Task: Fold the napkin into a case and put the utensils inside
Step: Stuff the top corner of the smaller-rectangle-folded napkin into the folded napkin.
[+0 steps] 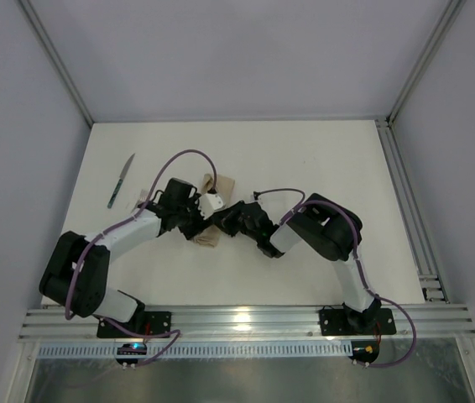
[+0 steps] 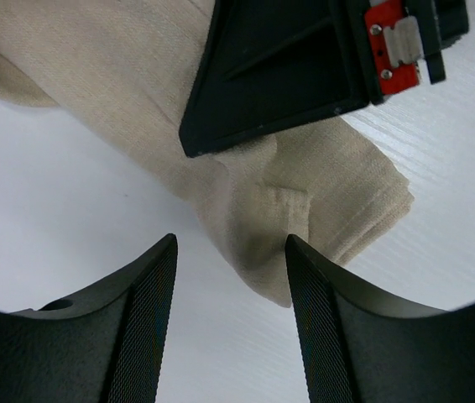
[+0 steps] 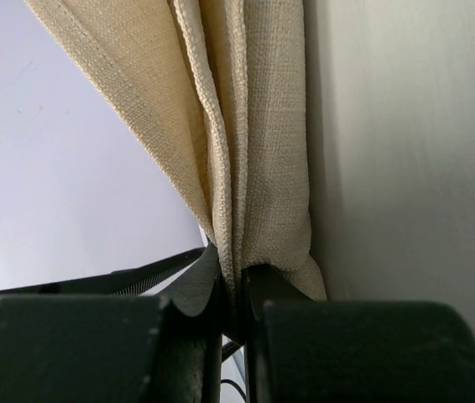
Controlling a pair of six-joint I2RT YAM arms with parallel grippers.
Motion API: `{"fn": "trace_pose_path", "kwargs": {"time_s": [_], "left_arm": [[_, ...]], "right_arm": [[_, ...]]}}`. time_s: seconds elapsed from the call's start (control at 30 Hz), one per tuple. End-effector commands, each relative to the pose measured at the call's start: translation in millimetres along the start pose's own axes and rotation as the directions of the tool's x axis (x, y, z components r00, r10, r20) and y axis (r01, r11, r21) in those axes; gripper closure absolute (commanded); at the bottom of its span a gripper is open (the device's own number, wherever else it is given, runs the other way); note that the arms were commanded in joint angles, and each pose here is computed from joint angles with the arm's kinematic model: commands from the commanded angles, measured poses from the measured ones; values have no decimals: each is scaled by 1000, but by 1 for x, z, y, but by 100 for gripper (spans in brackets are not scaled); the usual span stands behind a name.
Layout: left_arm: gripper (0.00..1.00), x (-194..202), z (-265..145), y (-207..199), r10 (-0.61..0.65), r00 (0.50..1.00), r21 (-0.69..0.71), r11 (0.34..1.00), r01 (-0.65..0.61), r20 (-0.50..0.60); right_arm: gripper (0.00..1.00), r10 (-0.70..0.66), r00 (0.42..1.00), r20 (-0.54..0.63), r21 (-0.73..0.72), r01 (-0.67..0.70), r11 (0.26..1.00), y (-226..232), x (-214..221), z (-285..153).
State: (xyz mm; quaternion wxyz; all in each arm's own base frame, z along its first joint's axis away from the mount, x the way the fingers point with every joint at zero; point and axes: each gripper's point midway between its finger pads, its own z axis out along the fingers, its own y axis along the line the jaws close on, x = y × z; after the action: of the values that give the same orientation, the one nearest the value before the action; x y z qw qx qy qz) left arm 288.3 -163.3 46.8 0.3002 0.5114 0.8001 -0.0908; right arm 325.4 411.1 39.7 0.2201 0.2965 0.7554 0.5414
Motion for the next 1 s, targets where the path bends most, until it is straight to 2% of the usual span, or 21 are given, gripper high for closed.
{"fn": "trace_pose_path", "kwargs": {"time_s": [0.0, 0.17, 0.3, 0.4, 0.43, 0.63, 0.73, 0.77, 0.83, 0.9, 0.97], "left_arm": [[44, -12, 7, 17, 35, 998, -74, 997, -32, 42], [45, 0, 26, 10, 42, 999, -45, 998, -43, -13], [47, 0, 32, 13, 43, 999, -71, 997, -43, -9], [69, -6, 31, 13, 23, 1000, -71, 997, -22, 15], [80, -8, 30, 13, 20, 1000, -68, 998, -18, 22], [97, -17, 21, 16, 5, 998, -95, 995, 1, 61], [100, -20, 18, 17, -1, 997, -110, 994, 9, 78], [100, -21, 17, 19, 0, 997, -119, 993, 10, 82], [100, -22, 16, 21, -10, 996, -130, 991, 22, 89], [100, -23, 14, 24, -20, 995, -153, 988, 35, 98], [100, -25, 13, 26, -24, 994, -166, 985, 42, 108]], "right_arm": [[96, 2, 1000, 18, -58, -1, 998, 17, -6, 1], [96, 7, 1000, 14, -75, -6, 997, 23, -5, -1], [96, 8, 1000, 15, -89, -6, 996, 30, -5, -2], [96, 0, 1000, 11, -94, 1, 996, 32, -4, -3], [96, -2, 1000, 8, -94, 3, 996, 32, -4, -3], [92, -34, 999, 10, -95, 35, 995, 36, -4, -8], [84, -59, 998, 13, -99, 60, 993, 40, -4, -11], [74, -64, 998, 16, -103, 65, 992, 42, -5, -12], [66, -87, 996, -17, -116, 85, 990, 47, 1, -17], [61, -104, 994, -22, -92, 102, 991, 39, 2, -27], [61, -110, 994, -23, -87, 108, 990, 38, 1, -34]]}}
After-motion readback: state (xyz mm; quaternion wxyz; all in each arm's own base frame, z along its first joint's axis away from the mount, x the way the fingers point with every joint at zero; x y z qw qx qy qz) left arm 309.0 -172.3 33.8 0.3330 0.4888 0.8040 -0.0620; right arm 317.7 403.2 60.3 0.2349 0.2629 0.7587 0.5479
